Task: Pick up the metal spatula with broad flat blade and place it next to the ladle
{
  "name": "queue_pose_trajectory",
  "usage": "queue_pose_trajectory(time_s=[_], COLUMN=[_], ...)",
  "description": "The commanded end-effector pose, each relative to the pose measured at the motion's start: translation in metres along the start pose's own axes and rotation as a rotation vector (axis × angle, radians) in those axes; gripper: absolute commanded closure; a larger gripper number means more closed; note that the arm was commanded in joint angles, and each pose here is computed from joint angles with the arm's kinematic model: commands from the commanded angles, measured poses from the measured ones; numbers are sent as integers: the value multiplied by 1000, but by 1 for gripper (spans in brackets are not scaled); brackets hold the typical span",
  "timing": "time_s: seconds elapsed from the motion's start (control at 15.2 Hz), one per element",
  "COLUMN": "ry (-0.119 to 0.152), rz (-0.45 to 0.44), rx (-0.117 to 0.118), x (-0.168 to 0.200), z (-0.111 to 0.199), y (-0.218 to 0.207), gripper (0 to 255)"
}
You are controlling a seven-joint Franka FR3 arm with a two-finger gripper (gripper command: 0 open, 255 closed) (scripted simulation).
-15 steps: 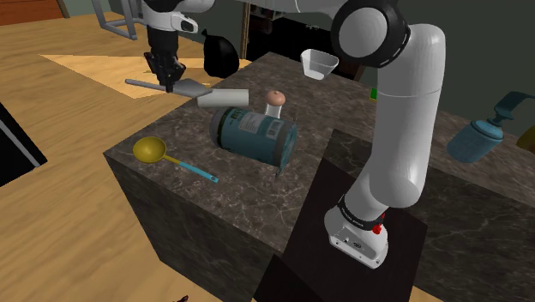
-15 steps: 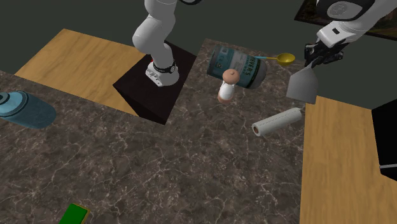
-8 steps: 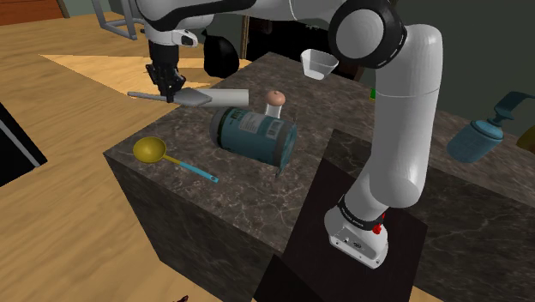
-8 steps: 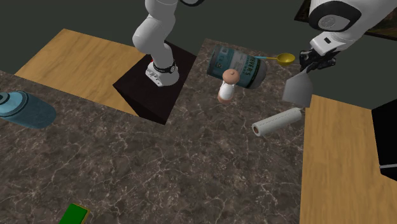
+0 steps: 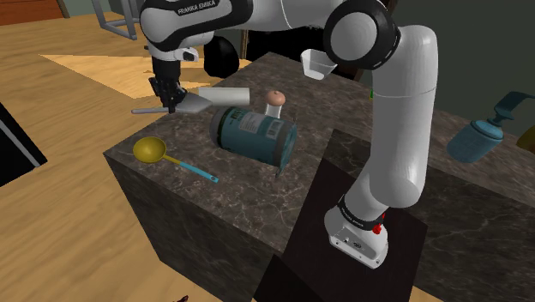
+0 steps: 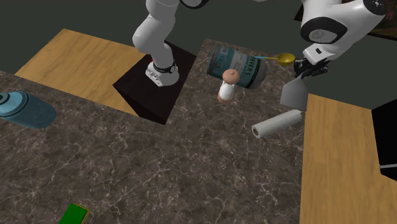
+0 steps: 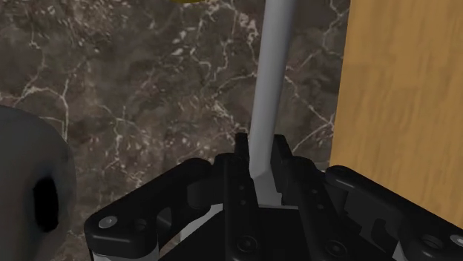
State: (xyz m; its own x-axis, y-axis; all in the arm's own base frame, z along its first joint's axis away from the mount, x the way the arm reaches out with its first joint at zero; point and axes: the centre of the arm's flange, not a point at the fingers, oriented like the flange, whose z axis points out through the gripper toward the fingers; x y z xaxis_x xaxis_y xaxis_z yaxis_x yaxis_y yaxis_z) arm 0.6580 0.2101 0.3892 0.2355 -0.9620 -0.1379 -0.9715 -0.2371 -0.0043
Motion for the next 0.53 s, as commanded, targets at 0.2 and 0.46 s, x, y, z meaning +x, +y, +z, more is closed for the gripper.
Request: queue_pose_trajectory(time_s=[0.2,0.46], ry=[0,0], rz=[1,1], rx=[0,0], x=[4,6], z=[26,47], y=[0,0], gripper=[255,255])
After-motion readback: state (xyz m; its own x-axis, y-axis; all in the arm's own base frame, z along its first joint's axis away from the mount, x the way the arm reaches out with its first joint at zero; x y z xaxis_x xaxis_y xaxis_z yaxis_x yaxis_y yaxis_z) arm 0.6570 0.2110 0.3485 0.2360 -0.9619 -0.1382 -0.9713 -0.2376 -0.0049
